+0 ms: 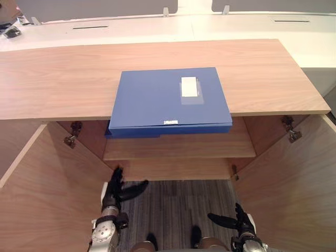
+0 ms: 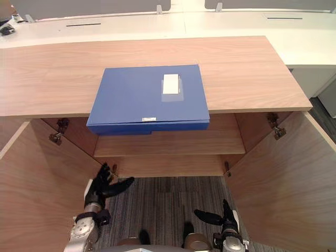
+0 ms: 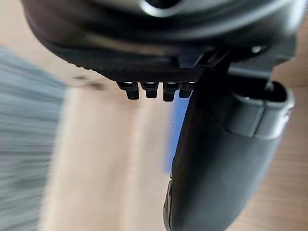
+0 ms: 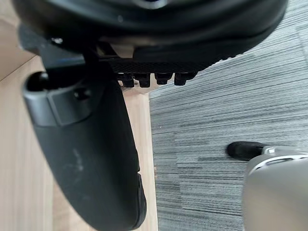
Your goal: Walk over to the cabinet, pick up the folder, carry it to the office cabinet, place the folder inside the office cabinet, then close the office cabinet door
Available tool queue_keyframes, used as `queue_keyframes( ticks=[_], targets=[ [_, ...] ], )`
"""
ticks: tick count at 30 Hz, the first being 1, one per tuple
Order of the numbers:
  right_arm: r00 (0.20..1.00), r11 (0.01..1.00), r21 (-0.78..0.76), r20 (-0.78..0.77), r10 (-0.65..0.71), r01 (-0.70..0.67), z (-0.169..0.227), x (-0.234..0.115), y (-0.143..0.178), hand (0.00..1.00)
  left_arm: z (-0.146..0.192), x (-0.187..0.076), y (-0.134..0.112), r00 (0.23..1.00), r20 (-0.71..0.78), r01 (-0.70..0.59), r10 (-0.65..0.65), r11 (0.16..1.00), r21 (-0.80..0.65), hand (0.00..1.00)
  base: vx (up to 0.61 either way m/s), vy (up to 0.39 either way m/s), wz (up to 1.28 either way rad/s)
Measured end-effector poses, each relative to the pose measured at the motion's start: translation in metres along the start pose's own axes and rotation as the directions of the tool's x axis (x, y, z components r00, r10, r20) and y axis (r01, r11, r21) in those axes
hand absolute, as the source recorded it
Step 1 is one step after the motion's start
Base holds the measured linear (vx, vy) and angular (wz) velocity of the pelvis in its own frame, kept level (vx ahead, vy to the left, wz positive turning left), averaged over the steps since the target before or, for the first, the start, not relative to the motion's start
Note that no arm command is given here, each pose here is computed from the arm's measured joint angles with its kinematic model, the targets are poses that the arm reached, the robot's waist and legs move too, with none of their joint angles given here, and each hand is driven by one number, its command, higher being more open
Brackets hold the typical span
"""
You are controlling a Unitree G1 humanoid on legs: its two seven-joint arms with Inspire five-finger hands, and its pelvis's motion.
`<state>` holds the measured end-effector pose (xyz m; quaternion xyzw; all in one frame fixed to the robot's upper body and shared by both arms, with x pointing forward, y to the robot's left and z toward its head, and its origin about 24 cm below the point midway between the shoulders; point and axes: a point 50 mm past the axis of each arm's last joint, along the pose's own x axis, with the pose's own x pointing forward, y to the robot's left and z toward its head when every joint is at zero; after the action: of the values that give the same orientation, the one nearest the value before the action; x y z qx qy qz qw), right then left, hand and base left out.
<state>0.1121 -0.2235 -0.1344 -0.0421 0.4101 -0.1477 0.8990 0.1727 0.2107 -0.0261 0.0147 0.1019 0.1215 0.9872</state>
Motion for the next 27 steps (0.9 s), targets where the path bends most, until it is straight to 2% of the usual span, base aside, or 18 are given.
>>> queue_keyframes(
  ticks=[4,7,13,16,20,23,27],
  targets=[
    [1.000,1.000,-0.006,0.005,0.002,-0.002,-0.001,-0.001,0.000,1.00,0.038,-0.009,0.008,0.980,0.195,-0.058,0.033,0.991,0.124,1.00,-0.08,-0.015,0.16],
    [1.000,0.999,-0.034,0.004,0.015,-0.014,-0.005,-0.003,0.001,1.00,0.073,-0.015,0.009,0.927,0.374,-0.112,0.008,0.960,0.258,1.00,-0.07,-0.021,0.24],
    [0.999,0.996,-0.079,-0.003,0.037,-0.037,-0.010,-0.006,0.003,1.00,0.110,-0.024,-0.002,0.817,0.572,-0.225,-0.071,0.875,0.429,1.00,-0.02,-0.003,0.06],
    [0.999,0.995,-0.089,-0.003,0.044,-0.044,-0.011,-0.006,0.004,1.00,0.115,-0.025,-0.014,0.774,0.620,-0.267,-0.124,0.825,0.498,1.00,0.02,-0.005,-0.03],
    [0.999,0.993,-0.109,-0.007,0.054,-0.055,-0.013,-0.007,0.004,1.00,0.118,-0.022,-0.029,0.744,0.629,-0.249,-0.226,0.779,0.576,1.00,0.02,0.008,-0.10],
    [0.998,0.992,-0.110,-0.009,0.059,-0.059,-0.013,-0.007,0.004,1.00,0.119,-0.011,-0.040,0.723,0.616,-0.239,-0.314,0.723,0.648,1.00,-0.01,0.016,-0.11],
    [0.997,0.991,-0.108,-0.018,0.073,-0.074,-0.016,-0.008,0.003,1.00,0.114,0.007,-0.048,0.731,0.576,-0.253,-0.367,0.638,0.728,1.00,-0.03,0.015,-0.16]
  ],
)
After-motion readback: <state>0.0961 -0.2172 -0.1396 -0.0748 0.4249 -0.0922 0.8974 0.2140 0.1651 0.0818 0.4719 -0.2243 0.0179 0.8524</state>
